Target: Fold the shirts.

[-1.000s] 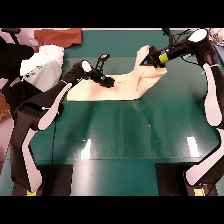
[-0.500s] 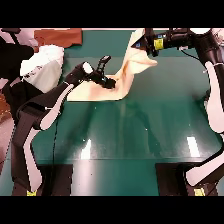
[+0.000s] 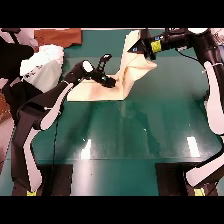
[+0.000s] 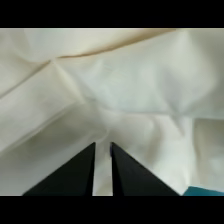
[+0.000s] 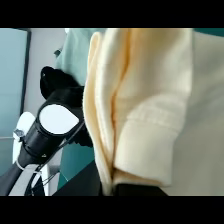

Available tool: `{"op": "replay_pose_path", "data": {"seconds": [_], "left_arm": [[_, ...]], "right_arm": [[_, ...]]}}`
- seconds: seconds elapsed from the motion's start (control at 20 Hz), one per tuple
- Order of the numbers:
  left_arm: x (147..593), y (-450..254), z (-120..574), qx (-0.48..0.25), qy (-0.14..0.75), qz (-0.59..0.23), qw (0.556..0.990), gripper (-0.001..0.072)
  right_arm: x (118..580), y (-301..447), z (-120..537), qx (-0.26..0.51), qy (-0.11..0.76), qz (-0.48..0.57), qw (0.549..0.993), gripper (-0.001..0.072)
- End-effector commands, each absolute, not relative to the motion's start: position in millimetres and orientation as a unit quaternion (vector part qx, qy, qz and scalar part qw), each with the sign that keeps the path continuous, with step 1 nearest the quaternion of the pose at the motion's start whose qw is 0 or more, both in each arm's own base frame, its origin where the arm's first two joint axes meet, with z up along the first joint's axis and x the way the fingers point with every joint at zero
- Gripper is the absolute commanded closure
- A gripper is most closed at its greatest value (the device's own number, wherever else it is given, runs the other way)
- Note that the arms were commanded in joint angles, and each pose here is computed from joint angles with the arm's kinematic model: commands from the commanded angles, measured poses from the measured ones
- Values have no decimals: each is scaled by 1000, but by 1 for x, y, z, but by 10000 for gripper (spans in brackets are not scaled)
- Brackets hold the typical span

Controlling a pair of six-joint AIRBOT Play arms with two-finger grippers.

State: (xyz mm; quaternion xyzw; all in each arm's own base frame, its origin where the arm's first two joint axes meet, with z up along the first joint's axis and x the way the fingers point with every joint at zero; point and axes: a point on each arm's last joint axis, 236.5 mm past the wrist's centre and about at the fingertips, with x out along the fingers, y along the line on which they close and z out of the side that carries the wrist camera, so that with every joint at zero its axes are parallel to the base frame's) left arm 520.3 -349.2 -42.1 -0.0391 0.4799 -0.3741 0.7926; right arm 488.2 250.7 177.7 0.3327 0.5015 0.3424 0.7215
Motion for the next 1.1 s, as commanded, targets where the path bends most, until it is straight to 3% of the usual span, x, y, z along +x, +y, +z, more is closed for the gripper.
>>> {"op": "replay_pose_path", "data": {"seconds": [0.0,0.15,0.35,0.45,0.7,0.8,1.05], "left_arm": [[514,-351,-21,-26,483,-395,781,571],[508,-331,4,-41,504,-389,770,571],[533,-266,80,-87,467,-338,813,571],[534,-226,112,-98,459,-308,828,571],[504,-139,123,-33,508,-227,830,571],[493,-127,128,-28,519,-220,825,571],[487,-122,140,-33,516,-216,828,571]], "right_arm": [[483,237,153,290,531,312,732,697],[489,237,152,289,525,304,741,697],[496,268,148,308,514,302,741,697],[494,296,133,323,527,307,724,697],[483,390,143,387,506,394,663,696],[476,423,150,414,493,428,634,696],[468,475,119,439,490,432,617,694]]}}
